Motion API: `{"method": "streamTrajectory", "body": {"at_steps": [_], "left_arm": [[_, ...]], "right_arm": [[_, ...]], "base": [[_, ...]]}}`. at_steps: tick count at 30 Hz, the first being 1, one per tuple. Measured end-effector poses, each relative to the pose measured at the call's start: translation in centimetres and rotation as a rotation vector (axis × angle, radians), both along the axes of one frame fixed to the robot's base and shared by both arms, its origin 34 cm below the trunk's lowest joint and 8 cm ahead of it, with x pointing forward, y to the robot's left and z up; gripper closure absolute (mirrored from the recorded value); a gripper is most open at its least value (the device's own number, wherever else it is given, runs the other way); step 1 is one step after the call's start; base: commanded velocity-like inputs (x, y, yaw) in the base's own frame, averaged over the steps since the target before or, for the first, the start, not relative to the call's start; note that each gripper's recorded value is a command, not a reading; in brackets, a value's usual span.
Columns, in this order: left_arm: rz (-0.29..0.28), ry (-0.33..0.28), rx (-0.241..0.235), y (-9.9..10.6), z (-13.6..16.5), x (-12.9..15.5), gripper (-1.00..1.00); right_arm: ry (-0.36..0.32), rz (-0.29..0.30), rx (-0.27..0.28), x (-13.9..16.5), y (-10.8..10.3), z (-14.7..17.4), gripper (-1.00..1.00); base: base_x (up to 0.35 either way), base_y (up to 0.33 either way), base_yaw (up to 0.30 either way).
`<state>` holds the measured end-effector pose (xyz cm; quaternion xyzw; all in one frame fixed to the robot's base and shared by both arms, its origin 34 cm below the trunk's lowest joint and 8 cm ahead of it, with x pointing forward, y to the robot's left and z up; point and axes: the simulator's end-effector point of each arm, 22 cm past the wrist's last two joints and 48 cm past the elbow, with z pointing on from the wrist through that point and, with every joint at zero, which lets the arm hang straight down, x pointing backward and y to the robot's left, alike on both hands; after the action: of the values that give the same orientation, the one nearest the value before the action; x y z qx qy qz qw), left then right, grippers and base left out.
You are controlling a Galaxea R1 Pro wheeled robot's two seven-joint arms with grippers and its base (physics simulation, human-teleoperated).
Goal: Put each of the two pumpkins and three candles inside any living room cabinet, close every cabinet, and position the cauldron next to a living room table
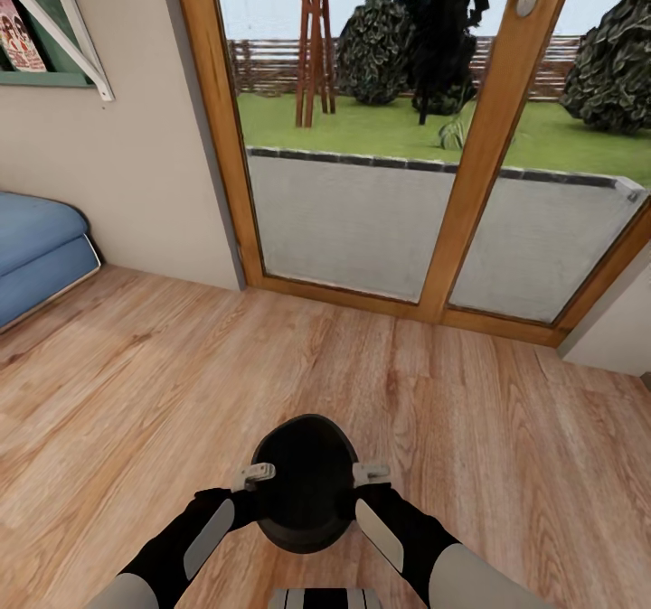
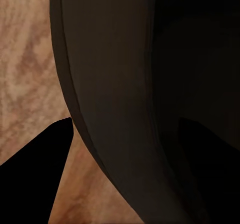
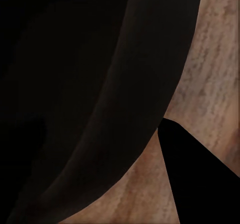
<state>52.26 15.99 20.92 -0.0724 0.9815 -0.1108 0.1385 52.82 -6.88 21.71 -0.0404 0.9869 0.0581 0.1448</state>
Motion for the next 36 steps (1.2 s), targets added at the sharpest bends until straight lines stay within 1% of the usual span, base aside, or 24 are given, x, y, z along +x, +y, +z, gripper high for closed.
{"method": "streamTrajectory", "body": {"at_steps": [7, 36], "left_arm": [[0.0, -0.001, 0.0, 0.0, 0.0, 0.0, 1.0], [-0.002, -0.119, 0.002, 0.1, 5.7, 3.2, 1.0]], "right_arm": [[-0.001, 0.0, 0.0, 0.0, 0.0, 0.0, 1.0], [-0.12, -0.008, 0.005, 3.0, 0.0, 5.7, 1.0]], "base": [[0.0, 0.0, 0.0], [0.0, 0.0, 0.0]]}}
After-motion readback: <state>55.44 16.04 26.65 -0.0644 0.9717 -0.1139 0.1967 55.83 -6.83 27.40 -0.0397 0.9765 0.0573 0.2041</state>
